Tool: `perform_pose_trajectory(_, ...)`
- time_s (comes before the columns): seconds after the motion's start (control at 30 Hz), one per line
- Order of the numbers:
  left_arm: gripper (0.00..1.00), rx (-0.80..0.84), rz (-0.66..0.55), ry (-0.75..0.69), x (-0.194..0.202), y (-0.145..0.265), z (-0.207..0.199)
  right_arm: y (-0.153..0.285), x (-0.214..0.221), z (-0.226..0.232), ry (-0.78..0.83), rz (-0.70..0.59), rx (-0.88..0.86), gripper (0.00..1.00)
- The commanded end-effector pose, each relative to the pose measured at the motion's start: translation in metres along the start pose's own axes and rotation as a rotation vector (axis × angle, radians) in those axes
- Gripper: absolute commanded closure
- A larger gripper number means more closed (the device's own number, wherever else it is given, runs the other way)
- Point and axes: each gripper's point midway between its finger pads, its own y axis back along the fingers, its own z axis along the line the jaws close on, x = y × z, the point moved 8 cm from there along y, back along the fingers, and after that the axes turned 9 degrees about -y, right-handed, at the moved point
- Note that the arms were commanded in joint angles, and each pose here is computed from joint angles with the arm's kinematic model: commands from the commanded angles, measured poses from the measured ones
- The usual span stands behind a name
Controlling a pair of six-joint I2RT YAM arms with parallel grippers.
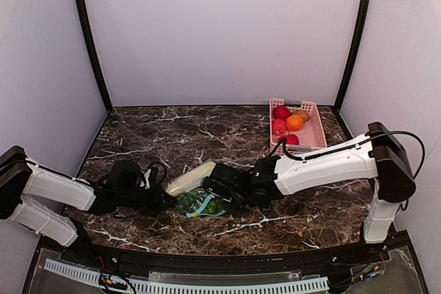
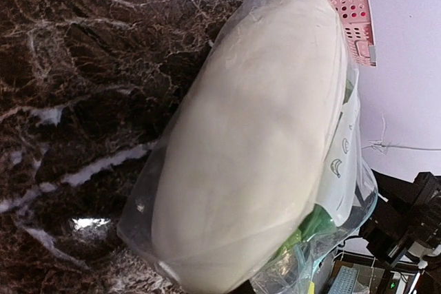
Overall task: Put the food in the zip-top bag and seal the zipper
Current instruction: Adjust the zipper food storage bag at the center of the board.
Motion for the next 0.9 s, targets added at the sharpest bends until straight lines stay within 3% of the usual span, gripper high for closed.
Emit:
perform_pose_trajectory(0.0,0.99,0.056,-0.019,-0.024,-0.002,0.007,-0.010,-0.002,-0.008,0.009,0.020,-0.028,0.047,1.00)
perform_pose_trajectory(0.43,0.99,0.073,-0.014,-0.032,-0.001,0.009,-0.013,0.013,-0.038,0.031,0.030,-0.186,0.016,0.96)
perform_pose_trajectory(0.7,0.99,0.037,-0.050,-0.026,-0.002,0.011,-0.007,0.011,-0.034,0.033,-0.004,-0.188,0.007,0.74)
perform_pose_trajectory(0.87,0.99,0.028,-0.045,-0.022,-0.001,0.012,-0.004,0.018,-0.019,0.026,-0.076,-0.181,-0.002,0.51)
